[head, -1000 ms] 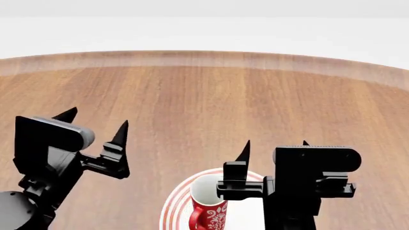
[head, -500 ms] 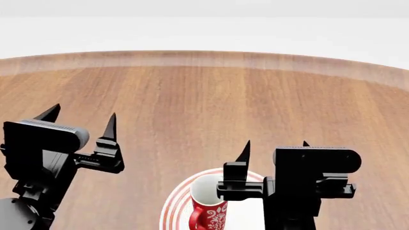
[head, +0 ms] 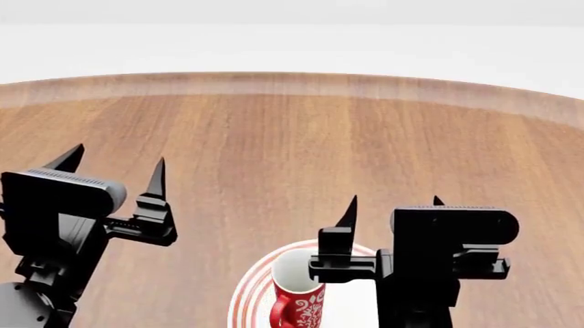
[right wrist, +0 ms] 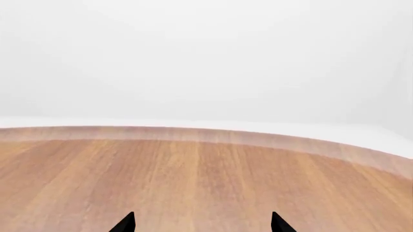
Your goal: Pick up the red mug and put it on the plate
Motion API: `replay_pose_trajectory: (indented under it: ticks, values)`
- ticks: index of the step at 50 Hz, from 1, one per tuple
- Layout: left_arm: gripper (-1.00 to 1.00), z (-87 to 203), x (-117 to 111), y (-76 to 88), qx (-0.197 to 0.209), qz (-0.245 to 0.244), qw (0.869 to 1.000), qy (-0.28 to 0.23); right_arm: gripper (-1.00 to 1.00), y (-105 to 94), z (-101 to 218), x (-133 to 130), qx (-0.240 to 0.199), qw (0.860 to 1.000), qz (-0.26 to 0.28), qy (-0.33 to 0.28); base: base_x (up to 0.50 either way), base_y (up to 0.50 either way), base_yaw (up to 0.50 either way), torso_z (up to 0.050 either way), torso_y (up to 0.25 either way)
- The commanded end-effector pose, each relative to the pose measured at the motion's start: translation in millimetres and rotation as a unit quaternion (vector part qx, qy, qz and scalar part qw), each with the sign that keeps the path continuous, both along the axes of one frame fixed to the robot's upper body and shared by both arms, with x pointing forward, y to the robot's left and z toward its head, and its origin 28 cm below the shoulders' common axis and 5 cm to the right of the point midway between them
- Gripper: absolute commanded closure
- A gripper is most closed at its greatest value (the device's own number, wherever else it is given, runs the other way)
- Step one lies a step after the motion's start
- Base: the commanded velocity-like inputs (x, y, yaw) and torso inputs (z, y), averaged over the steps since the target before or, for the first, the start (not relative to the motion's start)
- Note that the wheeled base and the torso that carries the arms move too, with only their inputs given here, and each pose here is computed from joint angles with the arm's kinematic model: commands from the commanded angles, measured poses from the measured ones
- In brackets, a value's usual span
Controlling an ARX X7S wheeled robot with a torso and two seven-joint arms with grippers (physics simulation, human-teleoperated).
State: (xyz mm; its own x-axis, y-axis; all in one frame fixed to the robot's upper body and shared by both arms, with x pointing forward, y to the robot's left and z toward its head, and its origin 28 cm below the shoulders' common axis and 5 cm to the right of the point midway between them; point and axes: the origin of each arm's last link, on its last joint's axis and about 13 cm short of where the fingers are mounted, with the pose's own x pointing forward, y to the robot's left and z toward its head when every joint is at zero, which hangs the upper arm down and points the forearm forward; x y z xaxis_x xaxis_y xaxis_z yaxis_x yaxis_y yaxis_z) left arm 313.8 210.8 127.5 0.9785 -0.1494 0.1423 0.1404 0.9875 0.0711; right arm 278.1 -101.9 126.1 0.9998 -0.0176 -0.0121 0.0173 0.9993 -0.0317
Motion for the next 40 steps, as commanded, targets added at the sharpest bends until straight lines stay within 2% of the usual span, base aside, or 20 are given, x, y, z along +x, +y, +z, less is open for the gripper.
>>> replay_pose_trajectory:
  ticks: [1,40]
  values:
    - [-1.00,4.3,-1.7,-0.3,0.001,-0.002,1.000,-0.007,-1.00,0.4,4.3,-1.8,0.004,1.000,0.003,-0.012,0.00,0.00,0.00,0.000,0.000]
    - [-1.00,40.1,-22.1,-10.2,0.022,-0.018,0.997,-0.072,-1.00,-0.2,43.5,-19.3,0.016,0.996,0.007,-0.084,0.00,0.00,0.00,0.000,0.000]
